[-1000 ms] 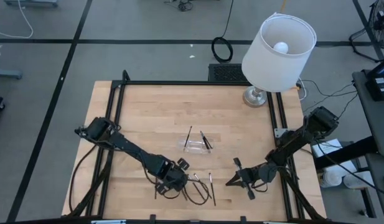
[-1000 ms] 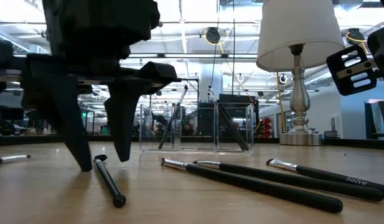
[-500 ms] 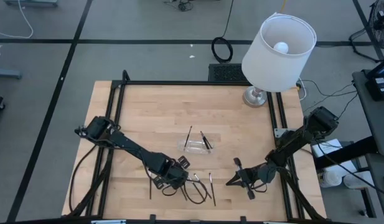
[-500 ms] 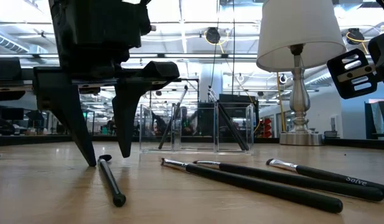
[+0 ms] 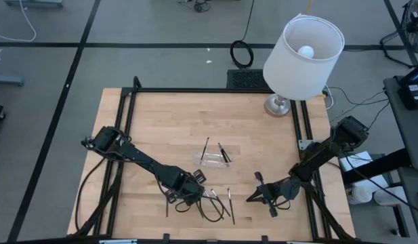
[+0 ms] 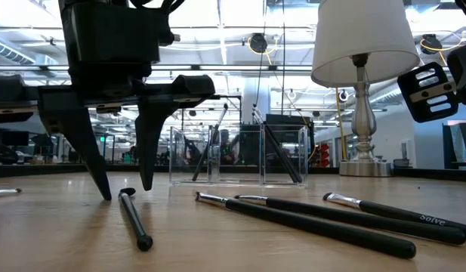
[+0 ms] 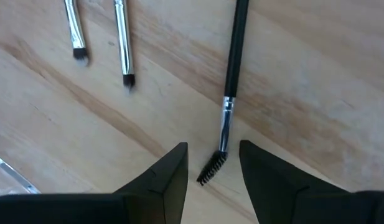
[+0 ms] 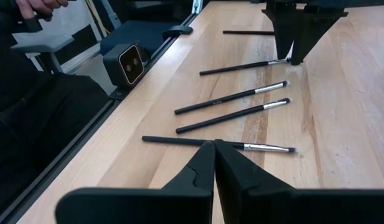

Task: Put items in baskets/containers
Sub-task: Put the brow brush in the transparent organizer

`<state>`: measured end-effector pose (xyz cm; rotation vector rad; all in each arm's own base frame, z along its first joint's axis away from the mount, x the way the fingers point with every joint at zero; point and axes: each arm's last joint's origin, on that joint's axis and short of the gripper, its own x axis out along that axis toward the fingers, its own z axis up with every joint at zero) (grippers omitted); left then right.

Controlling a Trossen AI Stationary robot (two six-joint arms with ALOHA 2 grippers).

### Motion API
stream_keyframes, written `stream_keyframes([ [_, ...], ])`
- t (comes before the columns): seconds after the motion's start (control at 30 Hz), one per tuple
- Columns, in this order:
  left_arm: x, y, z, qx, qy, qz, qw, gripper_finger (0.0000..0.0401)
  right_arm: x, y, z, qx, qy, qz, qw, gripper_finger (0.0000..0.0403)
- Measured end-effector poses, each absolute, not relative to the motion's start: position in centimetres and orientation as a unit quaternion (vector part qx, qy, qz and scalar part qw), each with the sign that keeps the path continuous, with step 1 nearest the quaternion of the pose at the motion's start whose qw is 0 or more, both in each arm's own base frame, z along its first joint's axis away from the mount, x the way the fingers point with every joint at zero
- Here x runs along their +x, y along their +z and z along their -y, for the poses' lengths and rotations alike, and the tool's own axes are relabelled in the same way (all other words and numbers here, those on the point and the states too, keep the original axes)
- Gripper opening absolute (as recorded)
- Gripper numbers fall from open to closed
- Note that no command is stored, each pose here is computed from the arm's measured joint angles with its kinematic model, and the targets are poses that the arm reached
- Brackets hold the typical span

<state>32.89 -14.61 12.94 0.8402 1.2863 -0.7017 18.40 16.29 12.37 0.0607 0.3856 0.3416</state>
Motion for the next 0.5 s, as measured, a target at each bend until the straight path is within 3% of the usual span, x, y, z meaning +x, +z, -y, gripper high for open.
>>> stream_keyframes([
  [0.27,32.86,12.93,14.6,0.377,-0.315,-0.568,0.66,0.0156,18.38,12.32,-16.28,0.028,0.168,-0.193,0.966,0.0],
  [0.5,32.71,12.87,14.83,0.378,-0.32,-0.568,0.658,0.0102,18.37,12.27,-16.26,0.048,0.164,-0.199,0.965,0.0],
])
